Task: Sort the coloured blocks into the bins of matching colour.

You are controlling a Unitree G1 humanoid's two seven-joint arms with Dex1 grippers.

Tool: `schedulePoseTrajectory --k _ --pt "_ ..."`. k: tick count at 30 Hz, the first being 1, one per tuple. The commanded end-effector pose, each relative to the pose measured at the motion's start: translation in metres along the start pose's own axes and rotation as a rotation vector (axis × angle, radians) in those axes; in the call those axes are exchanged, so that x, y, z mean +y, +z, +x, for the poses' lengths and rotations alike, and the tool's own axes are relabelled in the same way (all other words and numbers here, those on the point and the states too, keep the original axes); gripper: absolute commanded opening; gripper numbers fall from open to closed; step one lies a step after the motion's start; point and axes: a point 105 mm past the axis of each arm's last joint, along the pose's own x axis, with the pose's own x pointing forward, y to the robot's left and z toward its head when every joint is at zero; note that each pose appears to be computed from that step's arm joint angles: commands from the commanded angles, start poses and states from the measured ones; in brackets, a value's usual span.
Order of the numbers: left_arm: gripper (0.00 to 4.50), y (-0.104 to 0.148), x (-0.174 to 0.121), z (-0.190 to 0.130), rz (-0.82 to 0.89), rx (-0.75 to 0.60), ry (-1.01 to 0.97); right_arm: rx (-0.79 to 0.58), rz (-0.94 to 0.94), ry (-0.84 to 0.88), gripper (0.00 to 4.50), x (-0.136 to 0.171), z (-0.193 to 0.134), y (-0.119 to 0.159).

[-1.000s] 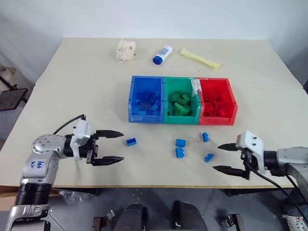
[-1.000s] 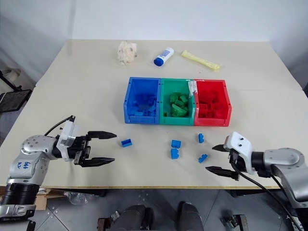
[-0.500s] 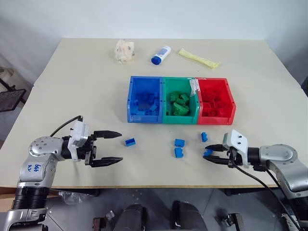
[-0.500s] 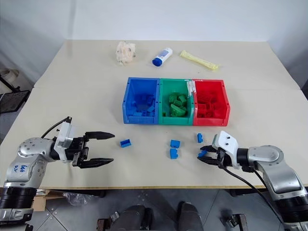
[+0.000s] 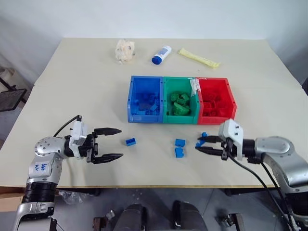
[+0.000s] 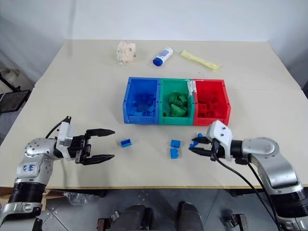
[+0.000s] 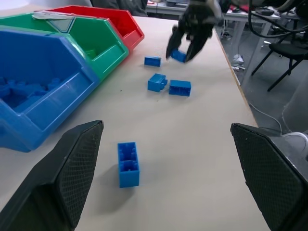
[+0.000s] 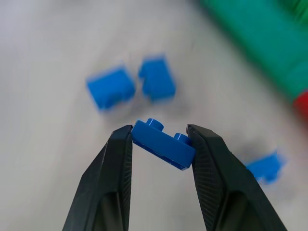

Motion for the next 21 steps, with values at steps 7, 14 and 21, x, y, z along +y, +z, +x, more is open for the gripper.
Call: schedulePoseTrajectory --k 7,14,21 --pt "4.5 0.004 0.011 0.008 0.078 -0.019 -0.018 -0.238 -0.118 -0.03 1.35 -0.035 0.051 0.084" --pt "4.5 0.01 0.014 0.016 0.12 -0.038 -0.019 -0.407 -0.139 -0.084 2.12 -0.059 0.107 0.133" --pt "4.5 0.012 0.018 0.017 0.136 -0.042 -0.007 -0.485 -0.164 -0.027 4.35 -0.049 0.111 0.138"
